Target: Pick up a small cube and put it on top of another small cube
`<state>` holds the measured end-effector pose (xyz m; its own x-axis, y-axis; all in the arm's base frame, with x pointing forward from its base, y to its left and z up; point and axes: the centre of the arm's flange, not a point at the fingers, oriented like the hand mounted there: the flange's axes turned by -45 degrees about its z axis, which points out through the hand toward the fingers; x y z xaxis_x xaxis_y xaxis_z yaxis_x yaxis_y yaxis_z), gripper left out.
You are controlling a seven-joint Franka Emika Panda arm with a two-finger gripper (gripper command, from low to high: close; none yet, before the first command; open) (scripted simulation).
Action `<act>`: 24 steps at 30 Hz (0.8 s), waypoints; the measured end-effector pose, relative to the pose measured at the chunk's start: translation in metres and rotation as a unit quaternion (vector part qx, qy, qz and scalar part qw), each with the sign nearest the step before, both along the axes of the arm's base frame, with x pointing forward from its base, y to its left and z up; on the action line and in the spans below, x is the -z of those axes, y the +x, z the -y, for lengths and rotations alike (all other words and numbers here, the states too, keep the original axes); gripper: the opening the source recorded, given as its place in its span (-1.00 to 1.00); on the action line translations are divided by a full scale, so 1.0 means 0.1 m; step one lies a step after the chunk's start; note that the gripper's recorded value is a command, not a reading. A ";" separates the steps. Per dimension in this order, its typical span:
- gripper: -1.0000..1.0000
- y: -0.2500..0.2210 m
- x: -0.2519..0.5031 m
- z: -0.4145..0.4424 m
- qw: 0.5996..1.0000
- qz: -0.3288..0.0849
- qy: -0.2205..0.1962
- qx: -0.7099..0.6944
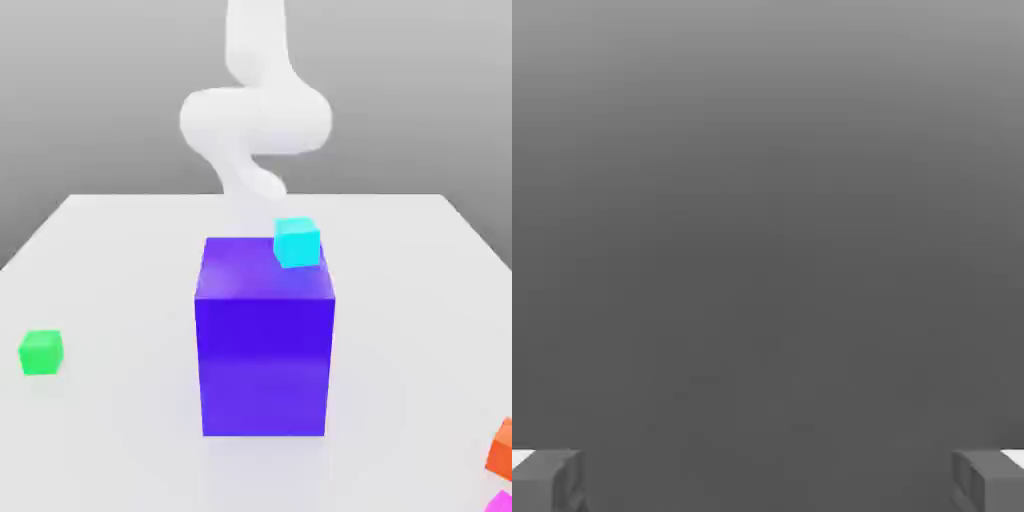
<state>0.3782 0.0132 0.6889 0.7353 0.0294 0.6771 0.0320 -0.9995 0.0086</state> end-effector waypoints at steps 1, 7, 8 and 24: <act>0.00 0.13 0.10 -0.06 1.000 -0.012 -0.004 -0.009; 0.00 0.80 0.76 -0.47 0.994 -0.078 -0.029 -0.064; 0.00 0.90 0.89 -0.54 0.993 -0.089 -0.033 -0.073; 0.00 1.73 3.32 -1.88 0.935 -0.253 -0.097 -0.228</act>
<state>0.5515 0.2013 0.3568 0.8415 0.5038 0.1952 0.5029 -0.8624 0.0578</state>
